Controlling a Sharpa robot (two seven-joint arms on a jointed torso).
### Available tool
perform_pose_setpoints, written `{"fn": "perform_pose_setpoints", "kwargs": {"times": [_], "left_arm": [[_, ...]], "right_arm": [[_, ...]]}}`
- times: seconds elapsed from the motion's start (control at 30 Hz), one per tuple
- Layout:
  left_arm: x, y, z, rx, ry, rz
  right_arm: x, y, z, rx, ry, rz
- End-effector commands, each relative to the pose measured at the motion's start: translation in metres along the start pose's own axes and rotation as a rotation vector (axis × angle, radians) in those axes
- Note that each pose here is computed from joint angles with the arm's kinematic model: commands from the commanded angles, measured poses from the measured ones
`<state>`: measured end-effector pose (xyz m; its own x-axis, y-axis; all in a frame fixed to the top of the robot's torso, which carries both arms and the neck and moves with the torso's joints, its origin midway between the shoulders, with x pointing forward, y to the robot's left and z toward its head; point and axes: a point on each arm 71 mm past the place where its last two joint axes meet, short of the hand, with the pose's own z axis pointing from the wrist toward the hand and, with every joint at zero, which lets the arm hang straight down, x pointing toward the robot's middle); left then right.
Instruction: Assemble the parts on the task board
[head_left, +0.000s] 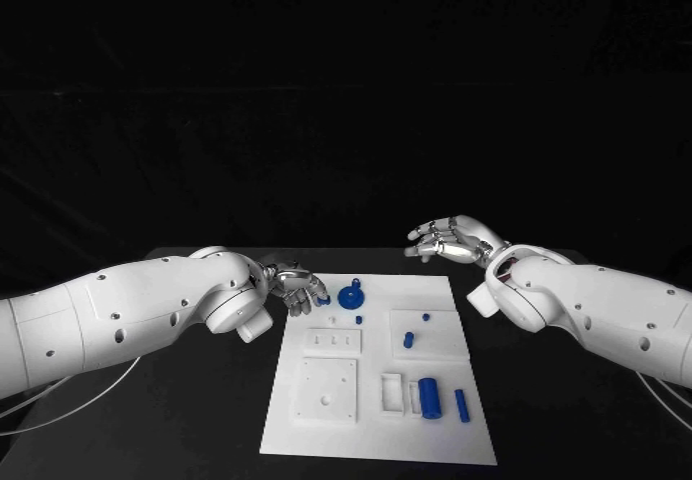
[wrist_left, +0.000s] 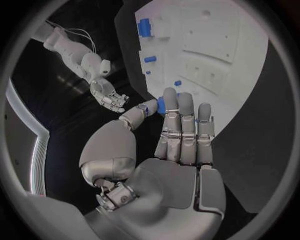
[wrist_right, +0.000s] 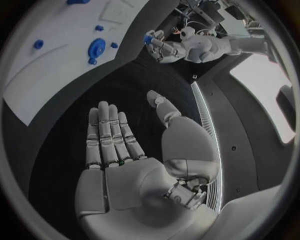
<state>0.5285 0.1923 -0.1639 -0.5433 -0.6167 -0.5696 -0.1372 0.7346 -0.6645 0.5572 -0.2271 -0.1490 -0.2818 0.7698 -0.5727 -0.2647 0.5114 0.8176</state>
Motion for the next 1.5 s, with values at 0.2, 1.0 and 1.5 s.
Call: {"fn": "perform_pose_setpoints", "kwargs": {"times": [0.2, 1.0, 1.5], "left_arm": [[0.0061, -0.0076, 0.0098, -0.05, 0.033, 0.178], [0.0401, -0.0104, 0.0303, -0.03, 0.034, 0.331], [0.0539, 0.0023, 0.0372, -0.029, 0.017, 0.362]], "right_arm": [[-0.024, -0.003, 0.011, -0.02, -0.078, 0.03], [-0.023, 0.003, 0.026, -0.021, -0.093, 0.023], [-0.02, 0.004, 0.027, -0.013, -0.09, 0.019]]}}
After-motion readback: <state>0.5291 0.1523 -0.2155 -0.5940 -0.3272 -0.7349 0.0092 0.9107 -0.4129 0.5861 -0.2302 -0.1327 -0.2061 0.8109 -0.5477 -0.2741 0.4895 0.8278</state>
